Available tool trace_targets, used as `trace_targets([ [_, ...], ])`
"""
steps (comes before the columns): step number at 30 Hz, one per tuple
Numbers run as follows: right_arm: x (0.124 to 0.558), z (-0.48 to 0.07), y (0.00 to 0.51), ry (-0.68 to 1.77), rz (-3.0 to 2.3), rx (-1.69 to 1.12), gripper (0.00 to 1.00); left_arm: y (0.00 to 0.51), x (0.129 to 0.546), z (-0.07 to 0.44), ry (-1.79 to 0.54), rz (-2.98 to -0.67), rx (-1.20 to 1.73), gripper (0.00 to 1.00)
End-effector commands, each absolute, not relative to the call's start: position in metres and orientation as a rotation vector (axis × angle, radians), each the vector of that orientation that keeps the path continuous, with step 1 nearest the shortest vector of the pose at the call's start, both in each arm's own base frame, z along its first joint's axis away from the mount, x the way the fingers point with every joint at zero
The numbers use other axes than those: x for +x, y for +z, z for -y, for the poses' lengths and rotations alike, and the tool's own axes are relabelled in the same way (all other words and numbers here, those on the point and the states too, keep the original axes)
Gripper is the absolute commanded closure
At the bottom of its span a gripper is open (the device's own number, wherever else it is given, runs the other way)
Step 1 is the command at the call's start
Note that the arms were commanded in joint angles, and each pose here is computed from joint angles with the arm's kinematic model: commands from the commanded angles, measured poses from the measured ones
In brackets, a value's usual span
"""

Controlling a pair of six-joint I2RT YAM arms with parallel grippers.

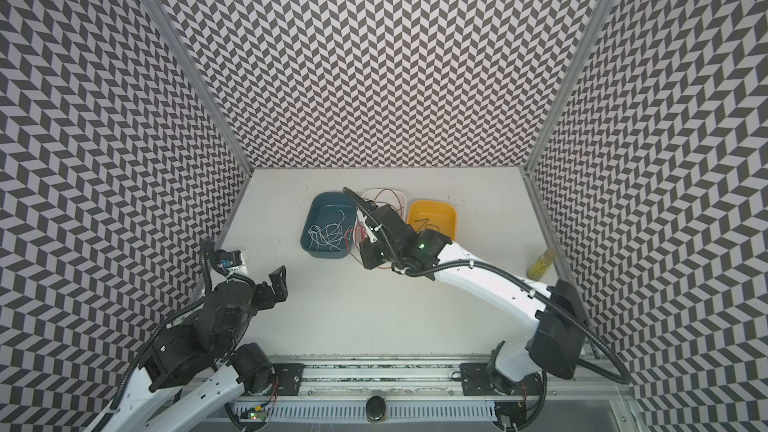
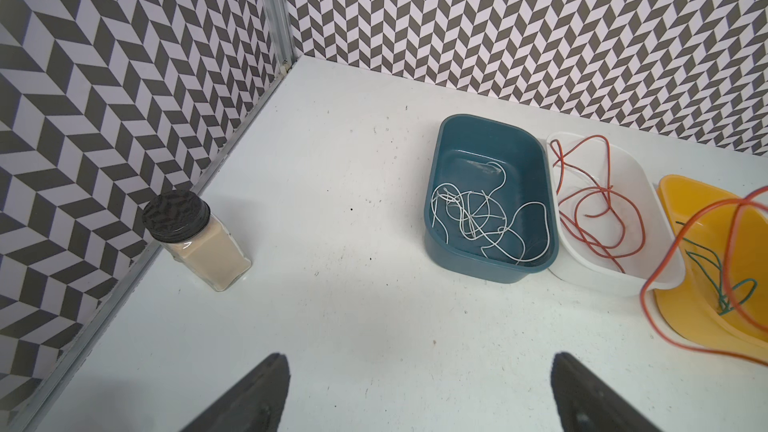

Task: Untangle the cables
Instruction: 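Lift the red wire with the right gripper over the white tub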

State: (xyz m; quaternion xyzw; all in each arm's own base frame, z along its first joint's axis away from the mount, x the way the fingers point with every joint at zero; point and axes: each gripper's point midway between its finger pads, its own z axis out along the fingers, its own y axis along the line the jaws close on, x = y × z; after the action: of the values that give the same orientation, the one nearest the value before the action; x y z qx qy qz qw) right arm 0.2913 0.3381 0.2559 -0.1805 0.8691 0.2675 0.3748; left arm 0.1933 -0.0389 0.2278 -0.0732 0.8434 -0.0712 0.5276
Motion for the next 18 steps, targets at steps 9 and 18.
trace_targets([
  [9, 0.362, -0.312, 0.299, 0.670, -2.156, -0.308, 1.00, 0.225, 0.196, 0.038, -0.153, -2.021, -0.186, 0.00],
  [18, 0.432, -0.307, 0.255, 0.596, -2.252, -0.225, 1.00, 0.224, 0.196, 0.039, -0.149, -2.028, -0.181, 0.00],
])
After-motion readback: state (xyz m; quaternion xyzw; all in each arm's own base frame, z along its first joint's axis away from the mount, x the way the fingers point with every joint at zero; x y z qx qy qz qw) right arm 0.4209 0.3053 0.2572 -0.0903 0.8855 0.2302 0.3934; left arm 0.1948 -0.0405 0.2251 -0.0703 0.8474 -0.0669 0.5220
